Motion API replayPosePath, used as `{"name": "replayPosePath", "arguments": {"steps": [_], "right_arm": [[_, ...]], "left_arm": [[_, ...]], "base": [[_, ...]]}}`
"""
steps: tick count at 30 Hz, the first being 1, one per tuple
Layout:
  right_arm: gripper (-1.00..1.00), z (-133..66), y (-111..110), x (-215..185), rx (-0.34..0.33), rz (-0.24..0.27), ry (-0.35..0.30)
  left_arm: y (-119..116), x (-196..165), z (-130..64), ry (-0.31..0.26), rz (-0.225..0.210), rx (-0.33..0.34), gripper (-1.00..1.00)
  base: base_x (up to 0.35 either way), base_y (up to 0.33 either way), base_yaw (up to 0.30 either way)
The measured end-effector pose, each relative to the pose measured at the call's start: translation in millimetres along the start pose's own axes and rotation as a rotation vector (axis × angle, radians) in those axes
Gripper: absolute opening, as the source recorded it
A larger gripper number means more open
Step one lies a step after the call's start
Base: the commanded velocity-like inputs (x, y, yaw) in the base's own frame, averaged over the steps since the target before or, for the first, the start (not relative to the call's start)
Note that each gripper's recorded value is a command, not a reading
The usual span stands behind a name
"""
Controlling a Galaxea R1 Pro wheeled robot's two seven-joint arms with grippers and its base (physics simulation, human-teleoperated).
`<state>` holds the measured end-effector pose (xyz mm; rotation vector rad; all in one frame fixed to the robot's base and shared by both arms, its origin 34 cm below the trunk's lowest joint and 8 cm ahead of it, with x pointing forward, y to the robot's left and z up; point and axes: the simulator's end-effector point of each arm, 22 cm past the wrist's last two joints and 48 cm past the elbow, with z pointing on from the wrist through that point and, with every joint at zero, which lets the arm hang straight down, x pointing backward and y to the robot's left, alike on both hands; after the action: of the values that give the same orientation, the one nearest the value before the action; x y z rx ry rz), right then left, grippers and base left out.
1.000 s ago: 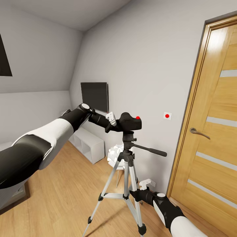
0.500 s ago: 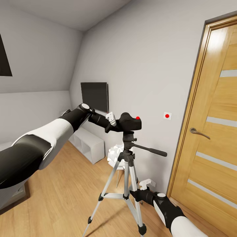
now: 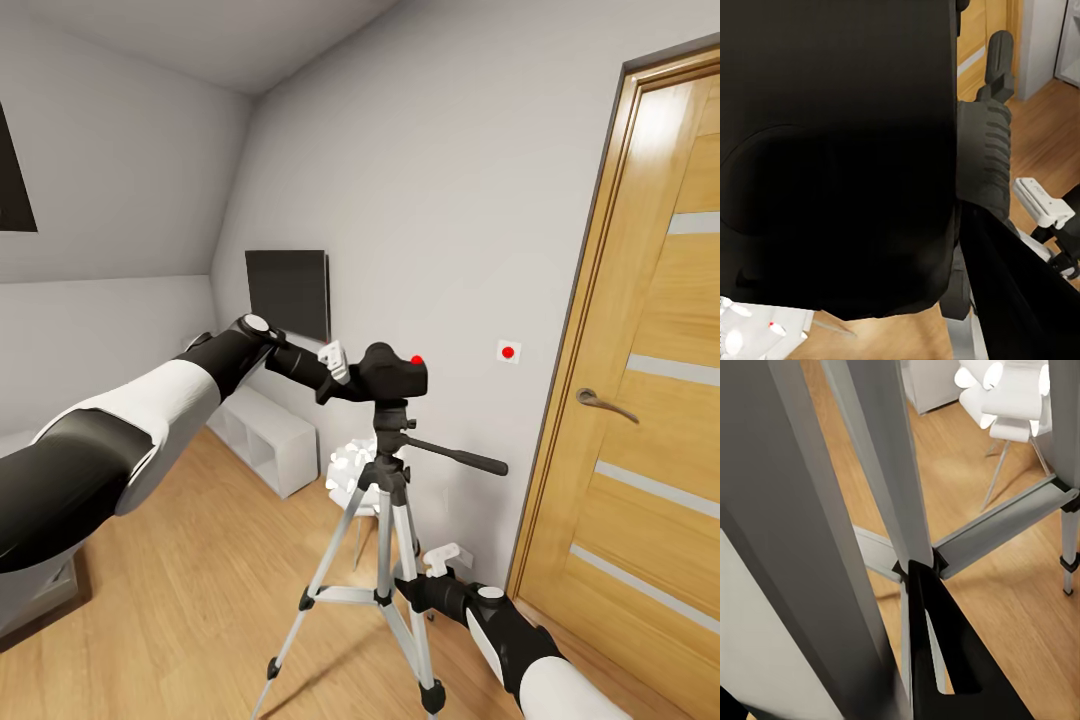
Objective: Attach the digital camera to the camera tripod in the bedroom.
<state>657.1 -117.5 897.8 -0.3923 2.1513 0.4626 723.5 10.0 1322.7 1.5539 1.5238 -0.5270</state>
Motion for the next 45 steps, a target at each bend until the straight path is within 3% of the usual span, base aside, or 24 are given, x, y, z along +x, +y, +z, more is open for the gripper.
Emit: {"name": "replayPosePath", "arguments": {"steps": [12, 37, 38, 45], "right_arm": [[-1.0, -0.1, -1.5, 0.0, 0.006, 0.001, 0.0], [-1.0, -0.1, -1.2, 0.0, 0.006, 0.002, 0.0], [-1.0, -0.1, -1.2, 0.0, 0.006, 0.002, 0.0], [-1.0, -0.1, -1.2, 0.1, 0.005, 0.0, -0.001]], "left_arm": [[0.3, -1.8, -1.1, -0.014, 0.042, 0.0, -1.0], [-0.2, -4.7, 1.8, -0.014, 0.037, -0.003, -1.0], [-0.1, -4.8, 1.8, -0.015, 0.036, -0.003, 1.0], [2.2, -4.4, 1.2, -0.014, 0.034, -0.012, 1.0]], "base": [[0.0, 0.0, 0.0], [0.0, 0.0, 0.0], [0.0, 0.0, 0.0], [0.0, 0.0, 0.0]]}}
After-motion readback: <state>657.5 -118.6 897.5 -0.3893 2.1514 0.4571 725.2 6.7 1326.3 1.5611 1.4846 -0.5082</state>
